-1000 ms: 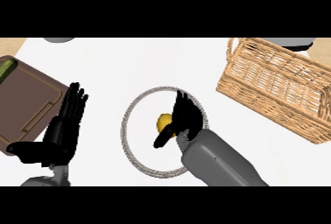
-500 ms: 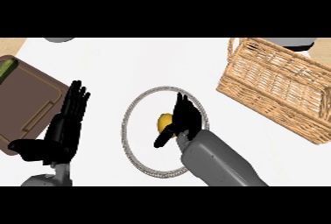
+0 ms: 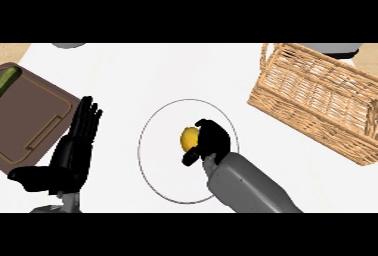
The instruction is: Pick the lemon from the placemat and place it in the basket
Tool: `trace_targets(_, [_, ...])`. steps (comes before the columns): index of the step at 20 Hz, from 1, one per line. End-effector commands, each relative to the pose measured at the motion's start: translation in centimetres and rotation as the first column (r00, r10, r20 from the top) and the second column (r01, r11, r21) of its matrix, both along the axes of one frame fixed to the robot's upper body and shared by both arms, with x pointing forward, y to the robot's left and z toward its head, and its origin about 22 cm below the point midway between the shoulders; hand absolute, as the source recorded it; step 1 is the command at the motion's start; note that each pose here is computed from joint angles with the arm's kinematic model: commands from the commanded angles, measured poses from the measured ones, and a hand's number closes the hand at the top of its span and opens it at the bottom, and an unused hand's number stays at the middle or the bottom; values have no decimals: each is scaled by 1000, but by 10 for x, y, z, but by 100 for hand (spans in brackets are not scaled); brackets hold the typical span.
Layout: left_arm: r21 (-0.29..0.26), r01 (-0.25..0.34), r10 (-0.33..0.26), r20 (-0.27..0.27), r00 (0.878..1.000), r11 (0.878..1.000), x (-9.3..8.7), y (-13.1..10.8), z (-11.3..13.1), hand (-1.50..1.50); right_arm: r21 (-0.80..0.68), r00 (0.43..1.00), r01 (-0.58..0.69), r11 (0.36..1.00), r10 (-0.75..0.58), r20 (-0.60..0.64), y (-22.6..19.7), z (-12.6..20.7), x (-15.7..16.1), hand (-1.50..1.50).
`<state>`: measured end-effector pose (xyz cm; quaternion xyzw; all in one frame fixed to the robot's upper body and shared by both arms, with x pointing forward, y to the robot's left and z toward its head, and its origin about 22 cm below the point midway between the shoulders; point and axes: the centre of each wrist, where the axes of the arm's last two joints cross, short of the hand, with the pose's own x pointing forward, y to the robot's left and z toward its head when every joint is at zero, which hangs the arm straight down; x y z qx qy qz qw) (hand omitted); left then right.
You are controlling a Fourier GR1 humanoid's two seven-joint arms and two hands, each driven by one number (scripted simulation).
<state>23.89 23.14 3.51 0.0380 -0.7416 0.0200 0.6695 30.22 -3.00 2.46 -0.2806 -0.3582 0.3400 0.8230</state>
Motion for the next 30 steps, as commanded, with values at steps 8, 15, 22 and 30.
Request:
trace_targets(8, [7, -9, 9, 8, 1000, 1000, 5, 5, -9, 0, -98, 998, -29, 995, 23, -59, 16, -6, 8, 150])
trace_targets(15, [-5, 13, -12, 3, 1000, 1000, 1, 4, -5, 0, -120, 999, -29, 992, 30, 11, 29, 6, 7, 150])
trace_targets(22, [-5, 47, -47, 29, 998, 999, 12, -6, 8, 0, -414, 971, 55, 909, 48, 235, -11, -34, 57, 150])
trace_targets(30, [-4, 41, -41, -8, 999, 999, 12, 0, -1, 0, -182, 842, 141, 973, -22, 538, 25, 27, 66, 150])
